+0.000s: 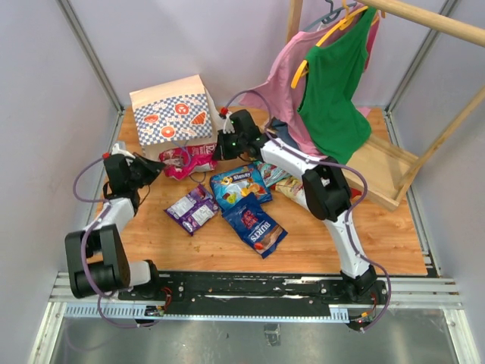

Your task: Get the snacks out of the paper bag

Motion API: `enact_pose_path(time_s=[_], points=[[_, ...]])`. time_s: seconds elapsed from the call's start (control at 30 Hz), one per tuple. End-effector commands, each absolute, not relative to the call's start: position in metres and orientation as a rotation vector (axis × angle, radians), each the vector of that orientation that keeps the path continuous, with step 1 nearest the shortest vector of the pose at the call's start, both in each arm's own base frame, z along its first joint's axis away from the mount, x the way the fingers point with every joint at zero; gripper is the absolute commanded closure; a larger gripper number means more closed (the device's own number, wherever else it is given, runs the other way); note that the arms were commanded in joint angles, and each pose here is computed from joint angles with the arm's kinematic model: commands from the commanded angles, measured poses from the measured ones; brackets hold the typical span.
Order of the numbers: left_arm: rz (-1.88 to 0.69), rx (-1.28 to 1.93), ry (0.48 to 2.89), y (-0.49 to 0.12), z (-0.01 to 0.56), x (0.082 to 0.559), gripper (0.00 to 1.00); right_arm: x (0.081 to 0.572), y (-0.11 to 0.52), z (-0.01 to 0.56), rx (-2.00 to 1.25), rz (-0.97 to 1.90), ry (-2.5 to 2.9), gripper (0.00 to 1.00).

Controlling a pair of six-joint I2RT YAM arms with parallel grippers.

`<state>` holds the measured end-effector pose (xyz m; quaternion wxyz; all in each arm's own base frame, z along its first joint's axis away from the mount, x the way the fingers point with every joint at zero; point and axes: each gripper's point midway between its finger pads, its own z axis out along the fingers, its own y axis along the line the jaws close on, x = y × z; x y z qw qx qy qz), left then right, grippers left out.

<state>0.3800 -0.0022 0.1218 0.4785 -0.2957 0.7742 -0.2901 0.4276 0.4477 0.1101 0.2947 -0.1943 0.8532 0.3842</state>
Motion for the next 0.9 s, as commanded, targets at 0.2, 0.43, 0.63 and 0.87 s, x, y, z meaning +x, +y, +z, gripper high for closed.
enact_pose_path(time_s=[0.2, 0.43, 0.63, 0.87], points=[[-0.491, -0.608, 1.751, 0.023, 0.227, 0.364, 1.00, 0.401, 0.440, 0.224, -0.583, 1.011, 2.033, 0.99], [-0.548, -0.569, 1.776, 0.007, 0.228, 0.343, 0.64, 0.382, 0.452, 0.242, -0.628, 1.071, 1.995, 0.99], [-0.526, -0.555, 1.687, 0.008, 0.280, 0.320, 0.24, 0.338, 0.475, 0.284, -0.707, 1.110, 1.896, 0.99], [-0.548, -0.456, 1.639, 0.009, 0.388, 0.326, 0.01, 0.276, 0.512, 0.338, -0.783, 1.199, 1.732, 0.99]])
